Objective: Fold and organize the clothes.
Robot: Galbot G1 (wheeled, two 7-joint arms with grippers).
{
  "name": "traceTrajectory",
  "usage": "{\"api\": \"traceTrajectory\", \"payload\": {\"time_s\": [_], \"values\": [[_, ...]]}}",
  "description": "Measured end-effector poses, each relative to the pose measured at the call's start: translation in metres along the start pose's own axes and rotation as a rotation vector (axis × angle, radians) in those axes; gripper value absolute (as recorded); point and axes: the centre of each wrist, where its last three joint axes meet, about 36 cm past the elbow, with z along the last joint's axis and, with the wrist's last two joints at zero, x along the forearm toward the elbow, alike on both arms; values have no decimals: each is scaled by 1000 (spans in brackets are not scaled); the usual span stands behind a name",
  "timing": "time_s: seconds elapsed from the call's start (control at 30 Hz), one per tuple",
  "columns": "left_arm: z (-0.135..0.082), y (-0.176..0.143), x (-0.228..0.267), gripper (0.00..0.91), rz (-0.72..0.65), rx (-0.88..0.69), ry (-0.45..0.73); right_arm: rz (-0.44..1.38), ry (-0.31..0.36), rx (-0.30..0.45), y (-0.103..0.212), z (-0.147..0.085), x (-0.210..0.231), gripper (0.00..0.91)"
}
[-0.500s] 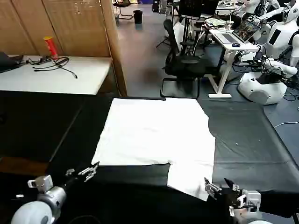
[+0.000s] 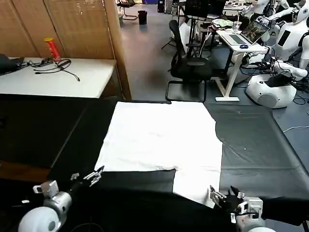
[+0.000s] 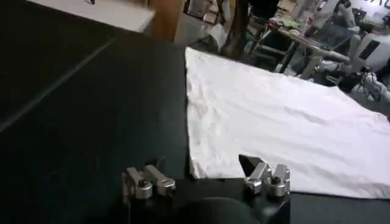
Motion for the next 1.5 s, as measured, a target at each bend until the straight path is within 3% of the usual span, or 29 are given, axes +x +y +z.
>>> {"api": "traceTrajectory", "payload": {"time_s": [0.03, 0.1, 0.17, 0.47, 0.83, 1.13, 1.33, 1.5], "values": [[1, 0, 0, 0, -2, -2, 2, -2, 1, 0, 1, 0, 0, 283], [3, 1, 0, 0, -4, -6, 5, -2, 3, 2, 2, 1, 1, 98], [4, 0, 0, 0, -2, -9, 7, -3, 1, 2, 2, 1, 3, 59], [1, -11, 6, 0, 38, -24, 7, 31, -24, 18, 2, -6, 23, 10], [-4, -20, 42, 0, -17, -67, -1, 39, -41, 14, 7, -11, 56, 0], [0, -30, 67, 0, -27, -73, -7, -31, -70, 19, 4, -18, 53, 0], [-2, -27, 62, 0, -31, -69, -61, -99, -257, -19, -5, -30, 24, 0], [-6, -29, 43, 0, -10, -50, -169, -114, -349, -43, -11, -40, -6, 0]]}}
